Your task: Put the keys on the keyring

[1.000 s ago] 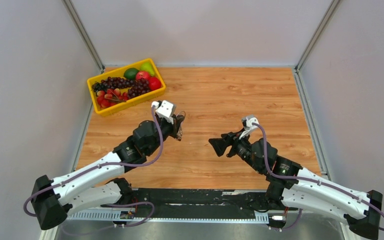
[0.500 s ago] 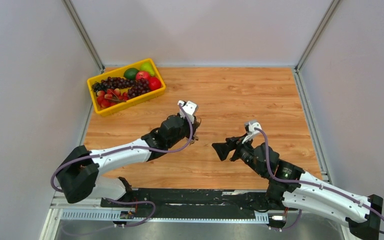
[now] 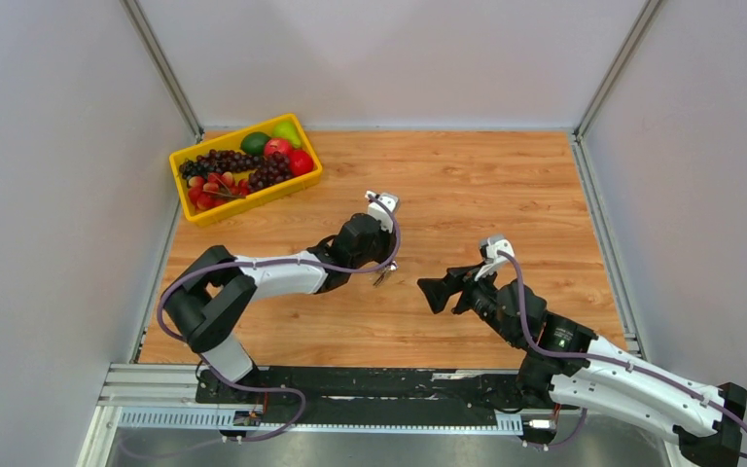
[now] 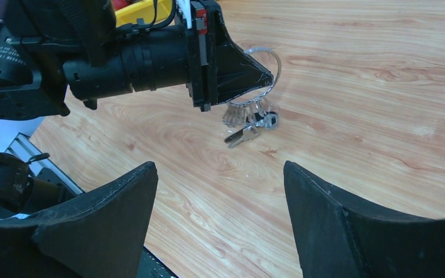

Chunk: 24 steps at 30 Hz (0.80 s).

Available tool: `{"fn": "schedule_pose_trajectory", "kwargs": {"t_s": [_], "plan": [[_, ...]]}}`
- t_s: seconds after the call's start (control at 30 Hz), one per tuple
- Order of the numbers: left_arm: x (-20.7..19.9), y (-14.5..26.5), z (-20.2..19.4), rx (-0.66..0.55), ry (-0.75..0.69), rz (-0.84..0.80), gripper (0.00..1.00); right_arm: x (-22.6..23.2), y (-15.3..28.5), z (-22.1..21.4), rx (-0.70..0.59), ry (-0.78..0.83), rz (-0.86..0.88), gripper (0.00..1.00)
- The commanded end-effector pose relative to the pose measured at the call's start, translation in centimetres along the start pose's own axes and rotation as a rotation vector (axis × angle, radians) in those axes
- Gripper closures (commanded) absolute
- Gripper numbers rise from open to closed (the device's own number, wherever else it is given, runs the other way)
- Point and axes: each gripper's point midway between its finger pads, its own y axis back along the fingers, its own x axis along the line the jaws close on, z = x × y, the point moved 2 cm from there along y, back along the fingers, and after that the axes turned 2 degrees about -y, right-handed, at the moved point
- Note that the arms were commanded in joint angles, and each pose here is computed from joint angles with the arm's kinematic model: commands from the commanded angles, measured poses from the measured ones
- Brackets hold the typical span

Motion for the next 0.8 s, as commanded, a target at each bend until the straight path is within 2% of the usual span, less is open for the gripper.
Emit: {"fn": "schedule_pose_trajectory", "kwargs": {"t_s": [0.0,0.23,0.47,0.53,0.63,0.7,0.73,0.77], "plan": [[-0.6,-1.9,2.6,-0.072,0.073,-0.05,0.82,-1.0,0.1,0.1,-0.009,0.045,-0.042,0.17],[-1.2,-3.9,2.7,-0.046,0.057,-0.083,0.56,-1.5,0.2,0.1,-0.006,0.061,-0.06,0.14],[-1.3,-3.3,7.2,-0.101,-0.042,-0.059,0.43,-1.9,-0.1,-0.3,0.008,0.059,-0.08,0.13],[-0.8,-2.6,8.4,-0.107,-0.089,-0.025,0.38,-2.0,-0.2,-0.4,0.013,0.058,-0.092,0.13],[-0.4,-0.6,11.2,-0.171,-0.117,0.005,0.35,-2.3,-0.3,-0.5,0.016,0.055,-0.112,0.12],[-0.3,0.9,12.8,-0.211,-0.13,0.018,0.27,-2.6,-0.3,-0.5,0.014,0.048,-0.127,0.11],[-0.1,1.4,13.1,-0.215,-0.142,0.03,0.14,-2.7,-0.4,-0.5,0.013,0.044,-0.135,0.09],[-0.1,2.4,14.1,-0.237,-0.143,0.033,0.09,-2.7,-0.4,-0.6,0.013,0.04,-0.141,0.07]]}}
